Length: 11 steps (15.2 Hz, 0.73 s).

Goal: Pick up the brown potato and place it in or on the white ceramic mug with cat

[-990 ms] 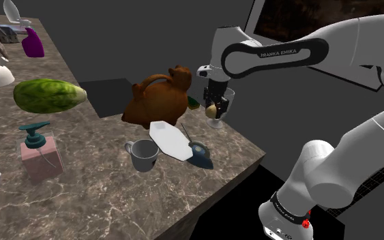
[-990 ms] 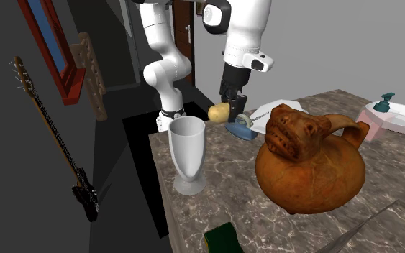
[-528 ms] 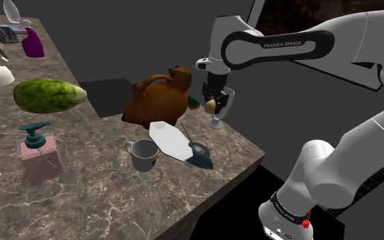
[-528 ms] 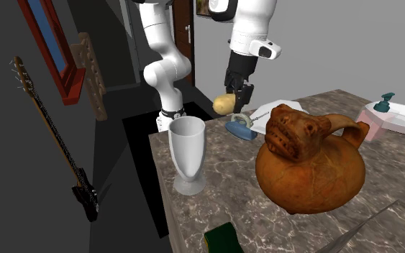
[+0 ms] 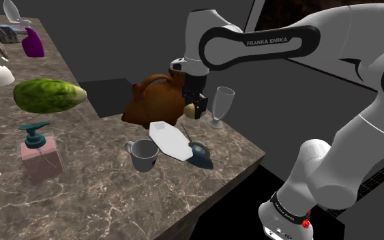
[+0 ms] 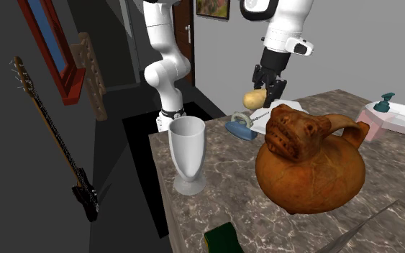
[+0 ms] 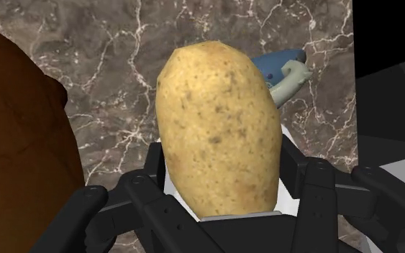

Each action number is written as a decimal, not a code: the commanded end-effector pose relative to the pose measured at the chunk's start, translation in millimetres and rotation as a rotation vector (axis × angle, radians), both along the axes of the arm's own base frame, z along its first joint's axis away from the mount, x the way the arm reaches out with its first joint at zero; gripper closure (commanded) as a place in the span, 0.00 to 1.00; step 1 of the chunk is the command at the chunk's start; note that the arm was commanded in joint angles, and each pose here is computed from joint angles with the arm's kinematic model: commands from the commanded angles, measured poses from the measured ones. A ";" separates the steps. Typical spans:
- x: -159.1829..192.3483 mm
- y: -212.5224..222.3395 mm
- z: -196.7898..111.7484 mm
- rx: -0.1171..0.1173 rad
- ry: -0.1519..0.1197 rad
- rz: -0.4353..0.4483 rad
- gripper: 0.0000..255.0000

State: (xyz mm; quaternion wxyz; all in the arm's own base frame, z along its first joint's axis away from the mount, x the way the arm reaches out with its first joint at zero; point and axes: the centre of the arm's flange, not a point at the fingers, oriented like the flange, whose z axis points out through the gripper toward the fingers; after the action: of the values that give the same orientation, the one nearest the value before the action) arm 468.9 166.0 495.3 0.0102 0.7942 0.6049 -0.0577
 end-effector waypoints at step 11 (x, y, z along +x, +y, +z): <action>25.0 152.6 0.1 0.000 0.000 -0.001 1.00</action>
State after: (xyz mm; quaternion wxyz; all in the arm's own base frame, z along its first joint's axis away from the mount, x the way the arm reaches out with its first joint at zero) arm 492.9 306.2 495.2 0.0102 0.7942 0.6049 -0.0578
